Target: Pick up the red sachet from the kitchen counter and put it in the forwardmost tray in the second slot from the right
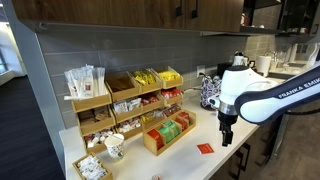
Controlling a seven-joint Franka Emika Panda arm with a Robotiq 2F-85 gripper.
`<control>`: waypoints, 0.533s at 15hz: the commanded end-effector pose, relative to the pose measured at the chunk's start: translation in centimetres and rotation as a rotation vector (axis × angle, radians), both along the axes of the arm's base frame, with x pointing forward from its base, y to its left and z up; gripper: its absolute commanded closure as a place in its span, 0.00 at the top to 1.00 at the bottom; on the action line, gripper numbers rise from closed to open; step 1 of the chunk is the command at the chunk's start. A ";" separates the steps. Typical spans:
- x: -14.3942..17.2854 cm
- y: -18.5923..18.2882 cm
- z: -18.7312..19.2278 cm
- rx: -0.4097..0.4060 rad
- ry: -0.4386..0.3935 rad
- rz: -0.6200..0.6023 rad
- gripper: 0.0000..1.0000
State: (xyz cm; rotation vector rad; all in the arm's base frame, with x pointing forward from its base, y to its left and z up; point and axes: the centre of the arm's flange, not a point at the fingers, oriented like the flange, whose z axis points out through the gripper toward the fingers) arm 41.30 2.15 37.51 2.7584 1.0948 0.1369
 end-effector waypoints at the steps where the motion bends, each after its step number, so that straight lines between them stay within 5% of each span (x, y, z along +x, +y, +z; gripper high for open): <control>1: 0.8 -0.1 -0.8 0.042 -0.012 0.019 1.00; 8: 3.1 -0.3 -3.2 0.118 -0.021 0.126 1.00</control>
